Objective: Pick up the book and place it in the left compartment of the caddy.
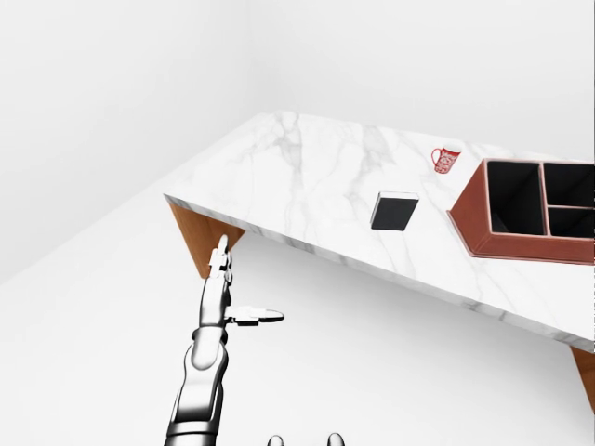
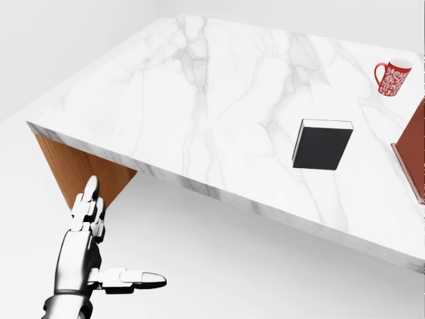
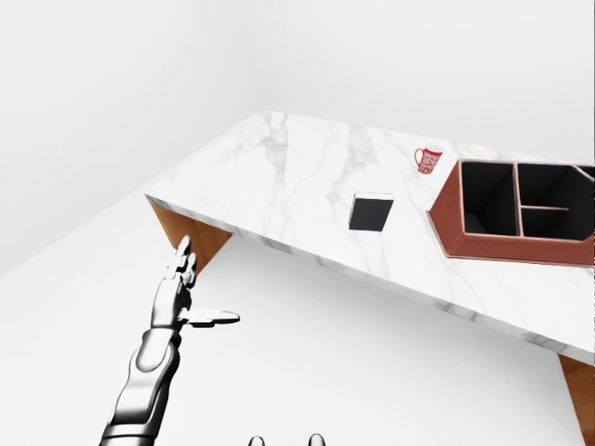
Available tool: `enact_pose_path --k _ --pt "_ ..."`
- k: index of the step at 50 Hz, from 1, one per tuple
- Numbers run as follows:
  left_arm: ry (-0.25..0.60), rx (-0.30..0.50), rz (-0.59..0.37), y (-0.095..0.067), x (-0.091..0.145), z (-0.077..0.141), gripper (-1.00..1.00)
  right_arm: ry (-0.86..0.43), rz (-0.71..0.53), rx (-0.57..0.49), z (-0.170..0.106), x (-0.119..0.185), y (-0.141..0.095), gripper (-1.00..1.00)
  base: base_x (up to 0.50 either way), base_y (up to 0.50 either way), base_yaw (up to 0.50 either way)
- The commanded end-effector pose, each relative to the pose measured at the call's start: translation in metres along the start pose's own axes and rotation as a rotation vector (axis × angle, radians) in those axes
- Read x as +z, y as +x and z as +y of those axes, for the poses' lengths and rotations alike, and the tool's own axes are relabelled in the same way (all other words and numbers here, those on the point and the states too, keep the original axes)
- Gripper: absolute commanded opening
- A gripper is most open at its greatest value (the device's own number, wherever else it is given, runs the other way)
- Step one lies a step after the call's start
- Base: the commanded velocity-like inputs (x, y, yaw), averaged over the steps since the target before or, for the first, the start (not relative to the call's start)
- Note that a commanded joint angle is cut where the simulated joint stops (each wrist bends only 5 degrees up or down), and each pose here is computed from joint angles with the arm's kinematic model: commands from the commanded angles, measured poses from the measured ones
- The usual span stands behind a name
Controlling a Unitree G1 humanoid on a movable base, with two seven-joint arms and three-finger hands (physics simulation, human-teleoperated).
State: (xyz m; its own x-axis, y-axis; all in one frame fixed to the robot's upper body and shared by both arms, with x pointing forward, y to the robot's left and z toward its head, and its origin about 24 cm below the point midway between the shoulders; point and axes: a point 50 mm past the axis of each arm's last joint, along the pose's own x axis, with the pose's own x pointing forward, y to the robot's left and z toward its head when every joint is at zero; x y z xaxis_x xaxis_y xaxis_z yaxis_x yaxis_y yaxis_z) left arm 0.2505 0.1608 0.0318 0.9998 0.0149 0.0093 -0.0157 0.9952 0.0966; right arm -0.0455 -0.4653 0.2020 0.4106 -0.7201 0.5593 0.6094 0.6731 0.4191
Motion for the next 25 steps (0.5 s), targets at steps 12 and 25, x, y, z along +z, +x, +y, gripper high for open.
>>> enact_pose_path --k 12,25 --pt "-0.002 0.001 0.051 0.004 -0.012 0.001 1.0 -0.005 0.001 0.001 0.0 0.0 0.001 1.0 0.07 -0.14 0.0" --pt "-0.001 0.001 -0.002 -0.002 0.0 0.0 1.0 -0.005 0.002 0.0 0.0 0.0 0.0 1.0 0.07 -0.14 0.0"
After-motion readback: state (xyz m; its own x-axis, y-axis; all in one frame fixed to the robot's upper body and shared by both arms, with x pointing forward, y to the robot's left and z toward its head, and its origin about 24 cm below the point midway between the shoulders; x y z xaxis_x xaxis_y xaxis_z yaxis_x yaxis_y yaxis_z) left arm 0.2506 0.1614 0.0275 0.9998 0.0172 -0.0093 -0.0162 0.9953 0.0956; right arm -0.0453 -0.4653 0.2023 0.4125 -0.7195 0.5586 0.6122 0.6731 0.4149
